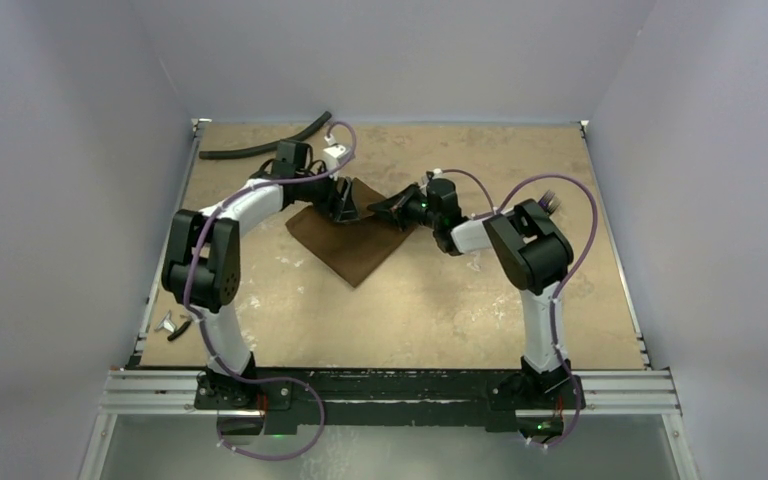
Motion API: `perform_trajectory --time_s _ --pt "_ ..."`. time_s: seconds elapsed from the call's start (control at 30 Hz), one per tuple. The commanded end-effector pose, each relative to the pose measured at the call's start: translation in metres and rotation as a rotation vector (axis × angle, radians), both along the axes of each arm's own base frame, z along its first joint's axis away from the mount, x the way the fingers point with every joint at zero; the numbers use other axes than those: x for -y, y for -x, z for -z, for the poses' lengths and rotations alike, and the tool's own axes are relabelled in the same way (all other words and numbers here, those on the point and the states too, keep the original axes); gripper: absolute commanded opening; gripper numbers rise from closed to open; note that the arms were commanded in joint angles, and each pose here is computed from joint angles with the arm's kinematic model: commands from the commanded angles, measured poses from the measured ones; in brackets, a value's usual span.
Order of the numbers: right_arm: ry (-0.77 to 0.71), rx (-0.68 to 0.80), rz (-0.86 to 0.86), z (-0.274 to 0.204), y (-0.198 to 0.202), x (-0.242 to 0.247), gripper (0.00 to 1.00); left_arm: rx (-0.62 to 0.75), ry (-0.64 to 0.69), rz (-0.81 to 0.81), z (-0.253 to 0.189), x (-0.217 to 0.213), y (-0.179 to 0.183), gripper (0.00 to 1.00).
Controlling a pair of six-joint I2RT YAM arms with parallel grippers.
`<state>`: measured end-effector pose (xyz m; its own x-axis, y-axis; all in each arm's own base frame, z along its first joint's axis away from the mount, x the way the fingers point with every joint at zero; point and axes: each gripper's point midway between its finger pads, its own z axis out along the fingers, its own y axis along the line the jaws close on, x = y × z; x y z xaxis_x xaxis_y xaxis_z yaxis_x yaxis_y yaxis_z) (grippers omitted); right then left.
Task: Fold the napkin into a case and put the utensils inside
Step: Smooth out the upper triangle-folded napkin at the center of the board, then pick up the upper triangle-folded napkin from the center of the board.
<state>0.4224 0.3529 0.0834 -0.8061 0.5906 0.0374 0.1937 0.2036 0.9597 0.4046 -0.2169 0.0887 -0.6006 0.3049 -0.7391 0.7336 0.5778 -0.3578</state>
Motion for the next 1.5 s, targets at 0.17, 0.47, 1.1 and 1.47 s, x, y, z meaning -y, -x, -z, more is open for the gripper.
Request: perform_trajectory --time_s 0.17,0.47,1.1,1.47 --pt "0.063 0.031 -0.073 -0.011 0.038 -0.007 0.0 0.181 -0.053 -0.099 -0.066 -0.06 -0.03 0.59" --pt "0.103 0.024 -0.12 -0.007 0.066 -0.013 0.0 0.153 -0.202 -0.08 -0.017 -0.093 -0.01 0.46" --pt "0.197 0.007 -0.16 0.016 0.099 -0.005 0.02 0.2 -0.337 -0.1 0.014 -0.117 -0.005 0.34" --pt "0.212 0.01 -0.171 0.017 0.108 -0.01 0.02 0.217 -0.379 -0.098 0.018 -0.124 -0.002 0.33"
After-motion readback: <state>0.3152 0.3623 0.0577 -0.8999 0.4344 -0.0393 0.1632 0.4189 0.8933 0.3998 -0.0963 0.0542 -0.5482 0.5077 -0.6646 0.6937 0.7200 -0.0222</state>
